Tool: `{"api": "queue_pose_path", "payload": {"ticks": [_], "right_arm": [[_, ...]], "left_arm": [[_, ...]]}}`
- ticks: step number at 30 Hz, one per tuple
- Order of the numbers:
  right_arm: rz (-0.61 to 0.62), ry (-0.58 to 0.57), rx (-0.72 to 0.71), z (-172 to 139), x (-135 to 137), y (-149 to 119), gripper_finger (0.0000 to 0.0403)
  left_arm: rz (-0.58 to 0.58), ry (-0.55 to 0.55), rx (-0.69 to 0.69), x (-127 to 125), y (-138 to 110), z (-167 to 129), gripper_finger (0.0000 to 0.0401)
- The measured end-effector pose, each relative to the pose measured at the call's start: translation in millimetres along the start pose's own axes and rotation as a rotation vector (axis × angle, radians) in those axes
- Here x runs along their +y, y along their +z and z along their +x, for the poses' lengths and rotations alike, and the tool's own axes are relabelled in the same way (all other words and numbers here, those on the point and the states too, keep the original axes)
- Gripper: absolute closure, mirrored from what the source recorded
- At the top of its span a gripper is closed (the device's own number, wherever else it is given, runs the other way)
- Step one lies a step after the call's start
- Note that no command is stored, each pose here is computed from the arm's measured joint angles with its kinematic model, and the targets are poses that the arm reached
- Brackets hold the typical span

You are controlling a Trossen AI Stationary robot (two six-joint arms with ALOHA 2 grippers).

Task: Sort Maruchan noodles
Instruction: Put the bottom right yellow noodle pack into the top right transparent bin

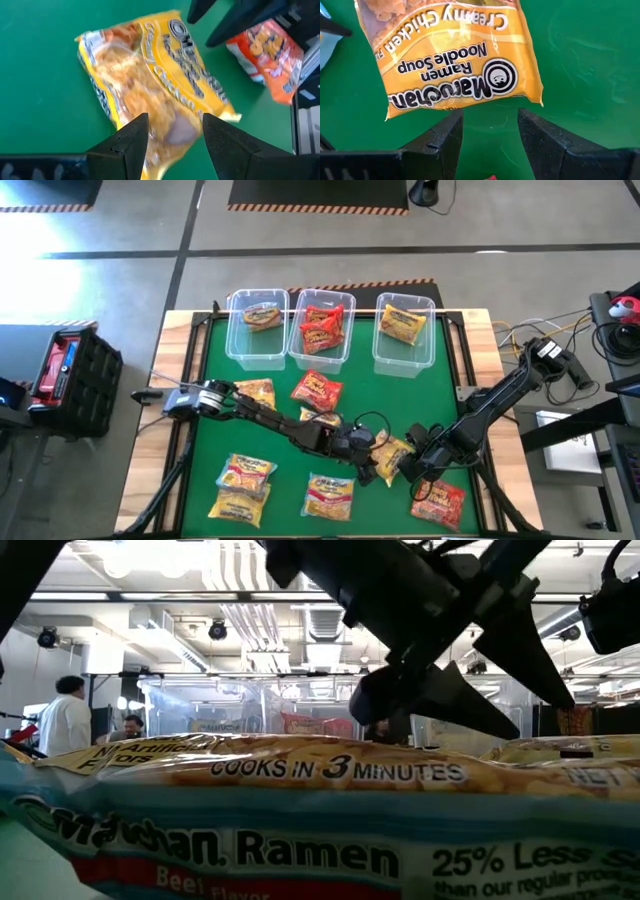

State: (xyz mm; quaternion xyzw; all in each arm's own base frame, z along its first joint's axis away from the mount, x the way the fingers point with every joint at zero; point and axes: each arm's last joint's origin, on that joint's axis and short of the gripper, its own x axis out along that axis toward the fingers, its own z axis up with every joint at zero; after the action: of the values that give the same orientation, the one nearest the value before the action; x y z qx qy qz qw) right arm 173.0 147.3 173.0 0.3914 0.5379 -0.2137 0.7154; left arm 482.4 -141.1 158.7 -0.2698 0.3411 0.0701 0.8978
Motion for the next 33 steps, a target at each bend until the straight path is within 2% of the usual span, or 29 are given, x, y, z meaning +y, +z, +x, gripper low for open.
{"api": "queue_pose_path", "payload": {"ticks": [11,19,21,25,28,33], "right_arm": [[0.006,0.007,-0.001,0,0,0,0.0225],[-0.063,0.209,-0.01,-7,18,1,0.0225],[-0.072,0.23,-0.024,-9,19,2,0.0225],[-0.08,0.228,-0.03,-12,17,4,0.0214],[-0.142,0.211,-0.041,-13,15,4,0.0202],[-0.138,0.095,0.011,-12,4,4,0.0206]], "left_arm": [[-0.016,0.059,0.07,16,-6,7,0.0231],[-0.03,0.065,0.073,18,-8,10,0.0231],[-0.03,0.067,0.075,19,-8,10,0.0231],[-0.03,0.069,0.077,20,-9,10,0.0231],[-0.042,0.071,0.079,20,-9,10,0.0231],[-0.074,0.075,0.079,21,-10,11,0.0231]]}}
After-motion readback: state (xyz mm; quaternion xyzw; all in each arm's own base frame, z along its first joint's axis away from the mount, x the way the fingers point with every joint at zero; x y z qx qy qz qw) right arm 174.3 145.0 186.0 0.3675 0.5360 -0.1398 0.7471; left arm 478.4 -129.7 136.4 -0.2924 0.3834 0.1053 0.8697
